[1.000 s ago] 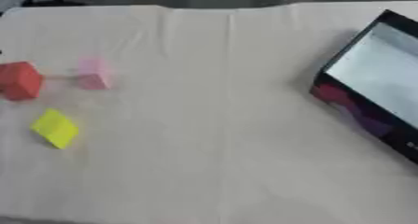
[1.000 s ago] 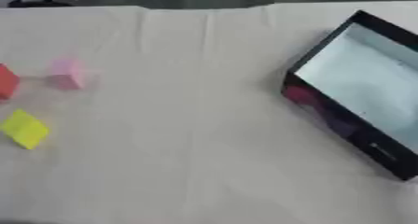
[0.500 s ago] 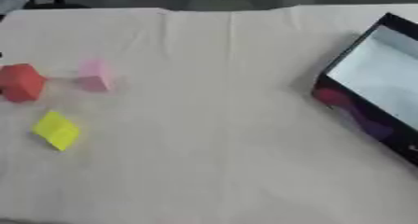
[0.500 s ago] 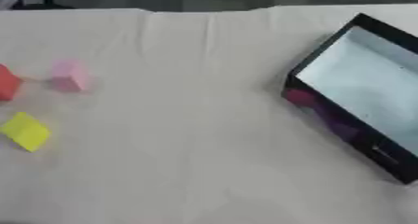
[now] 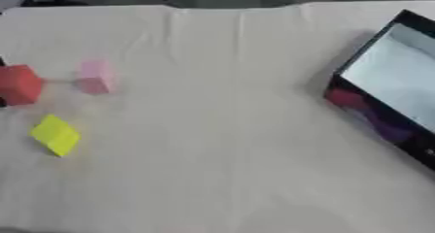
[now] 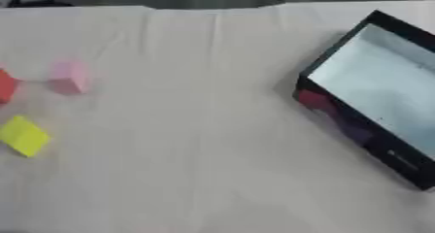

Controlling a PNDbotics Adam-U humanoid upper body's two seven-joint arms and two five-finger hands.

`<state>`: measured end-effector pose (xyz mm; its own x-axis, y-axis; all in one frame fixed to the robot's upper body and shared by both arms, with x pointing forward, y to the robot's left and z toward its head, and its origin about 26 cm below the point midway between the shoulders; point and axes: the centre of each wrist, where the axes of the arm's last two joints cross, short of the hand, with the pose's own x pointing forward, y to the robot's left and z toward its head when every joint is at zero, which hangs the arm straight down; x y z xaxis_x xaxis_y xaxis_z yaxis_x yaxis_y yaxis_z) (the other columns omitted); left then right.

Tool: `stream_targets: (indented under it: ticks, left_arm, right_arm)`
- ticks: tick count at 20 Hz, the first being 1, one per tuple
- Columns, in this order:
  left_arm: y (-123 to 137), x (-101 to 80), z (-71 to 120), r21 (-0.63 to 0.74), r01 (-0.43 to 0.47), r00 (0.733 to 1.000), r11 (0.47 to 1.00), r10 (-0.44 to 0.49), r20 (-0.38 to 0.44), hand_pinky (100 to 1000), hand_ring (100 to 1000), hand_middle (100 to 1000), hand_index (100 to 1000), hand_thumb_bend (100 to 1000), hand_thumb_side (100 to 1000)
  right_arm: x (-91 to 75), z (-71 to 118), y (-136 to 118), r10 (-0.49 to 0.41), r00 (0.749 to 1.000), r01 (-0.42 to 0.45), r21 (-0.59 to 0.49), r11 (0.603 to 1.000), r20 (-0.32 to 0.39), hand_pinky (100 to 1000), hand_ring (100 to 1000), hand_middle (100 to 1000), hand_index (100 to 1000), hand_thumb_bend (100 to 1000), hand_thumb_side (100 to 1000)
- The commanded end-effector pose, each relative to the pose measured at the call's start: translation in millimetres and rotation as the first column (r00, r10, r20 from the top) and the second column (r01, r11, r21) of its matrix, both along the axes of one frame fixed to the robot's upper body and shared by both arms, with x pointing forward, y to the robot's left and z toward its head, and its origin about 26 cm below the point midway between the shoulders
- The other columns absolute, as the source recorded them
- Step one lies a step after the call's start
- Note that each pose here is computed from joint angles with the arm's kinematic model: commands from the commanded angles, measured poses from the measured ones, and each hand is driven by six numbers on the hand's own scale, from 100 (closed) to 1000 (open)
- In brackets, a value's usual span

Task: Pick up the objects with one hand, pass them to the other hand, and then place them into the box on the other side of the table.

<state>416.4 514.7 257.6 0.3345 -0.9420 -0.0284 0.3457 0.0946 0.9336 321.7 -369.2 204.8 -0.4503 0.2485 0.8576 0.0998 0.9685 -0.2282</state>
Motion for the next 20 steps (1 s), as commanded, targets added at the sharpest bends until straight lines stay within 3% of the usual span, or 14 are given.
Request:
stream_targets:
  ticks: [1, 5, 8, 13, 20]
  left_arm:
    - [7.7, -5.4, 10.7, 0.010, -0.020, 1.000, 1.000, 0.020, 0.010, 928, 902, 788, 787, 589, 100]
    - [6.0, -4.0, 9.3, 0.006, -0.014, 1.000, 1.000, 0.014, 0.005, 913, 891, 769, 757, 602, 100]
    - [3.8, -2.7, 10.8, 0.002, -0.002, 1.000, 1.000, 0.001, 0.011, 891, 863, 720, 706, 559, 100]
    - [-2.9, -0.7, 21.0, 0.025, 0.026, 0.998, 0.999, -0.028, 0.059, 814, 748, 559, 621, 451, 100]
    - [-13.0, 1.4, 35.0, 0.038, 0.079, 0.986, 0.996, -0.084, 0.147, 799, 717, 522, 591, 399, 100]
  right_arm:
    - [-1.2, 10.8, -4.0, -0.014, 0.999, 0.015, -0.019, 1.000, 0.029, 930, 1000, 903, 1000, 100, 817]
    - [-1.0, 10.5, -4.4, -0.015, 1.000, 0.015, -0.017, 1.000, 0.028, 931, 1000, 903, 1000, 100, 816]
    - [-1.2, 9.9, -4.9, -0.016, 1.000, 0.017, -0.015, 1.000, 0.027, 931, 1000, 904, 1000, 100, 815]
    - [-1.5, 8.5, -5.7, -0.017, 1.000, 0.017, -0.010, 1.000, 0.022, 931, 1000, 904, 1000, 100, 811]
    - [-2.6, 5.3, -7.9, -0.021, 1.000, 0.021, -0.002, 1.000, 0.011, 932, 1000, 905, 1000, 100, 803]
